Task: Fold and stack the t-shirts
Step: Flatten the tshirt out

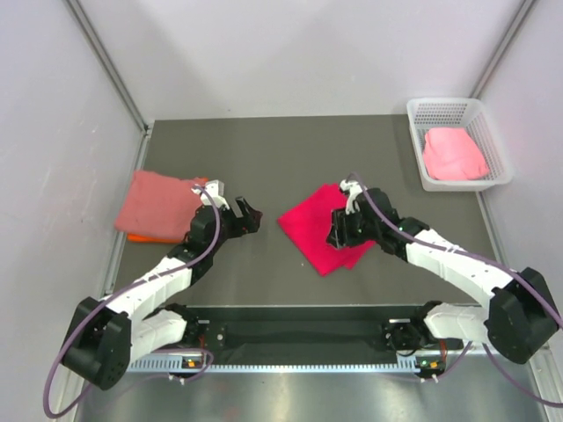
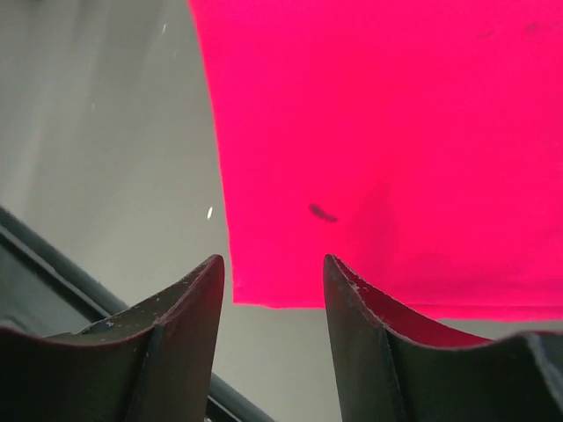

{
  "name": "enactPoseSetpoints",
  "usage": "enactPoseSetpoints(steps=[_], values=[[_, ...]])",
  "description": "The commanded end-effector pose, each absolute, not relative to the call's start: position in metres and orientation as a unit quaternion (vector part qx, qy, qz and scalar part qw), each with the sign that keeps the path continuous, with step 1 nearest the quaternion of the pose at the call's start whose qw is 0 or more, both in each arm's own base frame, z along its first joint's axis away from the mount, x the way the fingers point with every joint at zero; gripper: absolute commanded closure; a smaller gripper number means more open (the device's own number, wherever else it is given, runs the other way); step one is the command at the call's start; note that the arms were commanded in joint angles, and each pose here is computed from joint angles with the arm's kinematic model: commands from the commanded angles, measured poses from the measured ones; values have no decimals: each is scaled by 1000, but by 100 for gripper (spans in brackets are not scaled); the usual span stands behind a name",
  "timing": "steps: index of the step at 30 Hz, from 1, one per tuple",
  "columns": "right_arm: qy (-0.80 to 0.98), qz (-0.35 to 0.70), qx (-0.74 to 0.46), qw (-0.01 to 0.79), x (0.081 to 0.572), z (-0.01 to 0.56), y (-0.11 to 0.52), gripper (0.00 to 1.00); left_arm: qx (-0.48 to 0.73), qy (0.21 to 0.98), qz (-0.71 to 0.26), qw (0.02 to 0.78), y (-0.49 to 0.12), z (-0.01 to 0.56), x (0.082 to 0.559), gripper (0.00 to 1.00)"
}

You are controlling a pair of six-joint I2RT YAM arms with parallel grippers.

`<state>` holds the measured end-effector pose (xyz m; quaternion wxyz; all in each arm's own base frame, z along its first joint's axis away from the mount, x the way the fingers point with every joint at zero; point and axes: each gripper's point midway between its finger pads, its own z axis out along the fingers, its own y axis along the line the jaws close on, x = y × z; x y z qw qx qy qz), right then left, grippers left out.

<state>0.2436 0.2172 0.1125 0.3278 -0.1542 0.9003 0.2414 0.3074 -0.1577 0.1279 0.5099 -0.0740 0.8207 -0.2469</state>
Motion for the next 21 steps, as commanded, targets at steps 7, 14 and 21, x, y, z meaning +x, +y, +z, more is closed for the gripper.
enactPoseSetpoints(steps=[7,14,21], values=[[884,278,-196,322,212,98,247,48,-55,799,-277,530,-170,153,316,7],[891,247,-223,310,207,83,261,52,-53,801,-278,528,-172,152,316,7],[893,223,-241,307,206,74,272,53,-55,801,-276,529,-171,153,316,8]])
